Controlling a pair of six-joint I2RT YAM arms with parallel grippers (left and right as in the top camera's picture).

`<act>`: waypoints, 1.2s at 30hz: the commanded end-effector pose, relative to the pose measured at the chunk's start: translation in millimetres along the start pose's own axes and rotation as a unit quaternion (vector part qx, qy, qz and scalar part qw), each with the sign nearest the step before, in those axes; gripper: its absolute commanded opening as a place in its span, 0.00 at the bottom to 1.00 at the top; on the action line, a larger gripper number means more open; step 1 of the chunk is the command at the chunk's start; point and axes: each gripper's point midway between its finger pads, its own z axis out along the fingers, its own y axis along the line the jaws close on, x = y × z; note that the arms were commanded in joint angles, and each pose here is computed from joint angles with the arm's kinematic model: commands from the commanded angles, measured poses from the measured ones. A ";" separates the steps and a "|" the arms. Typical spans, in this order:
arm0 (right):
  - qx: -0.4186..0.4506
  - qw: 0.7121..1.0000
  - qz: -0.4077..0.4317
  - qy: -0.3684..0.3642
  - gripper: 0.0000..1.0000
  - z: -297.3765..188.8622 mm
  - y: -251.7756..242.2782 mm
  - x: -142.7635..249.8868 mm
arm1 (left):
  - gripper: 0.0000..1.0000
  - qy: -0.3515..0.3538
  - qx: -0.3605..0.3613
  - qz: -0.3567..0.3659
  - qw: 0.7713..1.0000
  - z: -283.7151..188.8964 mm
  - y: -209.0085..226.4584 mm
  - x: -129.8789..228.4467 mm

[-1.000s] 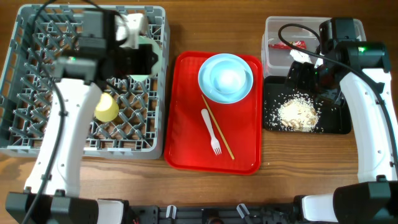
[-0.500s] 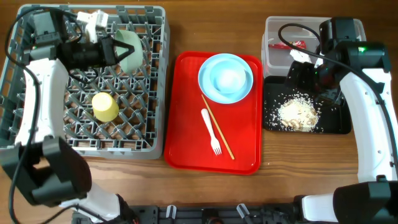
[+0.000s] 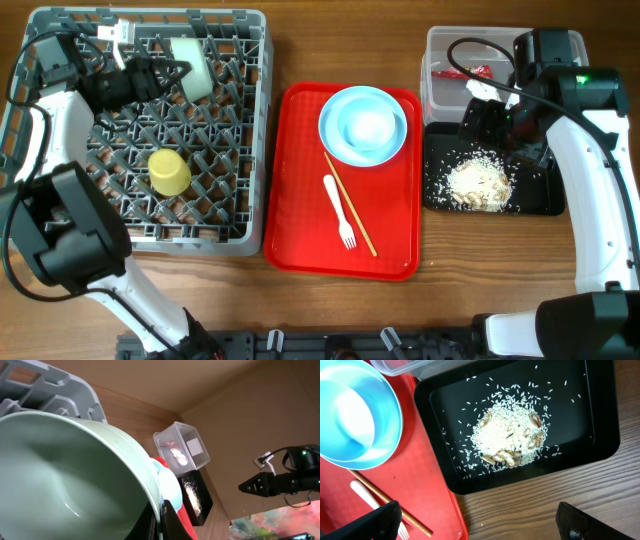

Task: Sort waste into correct bins and load items into the dishwasher rack
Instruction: 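Place the green bowl upright in the rack's back row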

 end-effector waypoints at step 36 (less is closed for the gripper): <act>-0.011 1.000 0.000 -0.012 1.00 -10.1 1.7 -1.4 | 1.00 -0.045 -0.202 -0.143 0.968 -88.5 68.8 7.9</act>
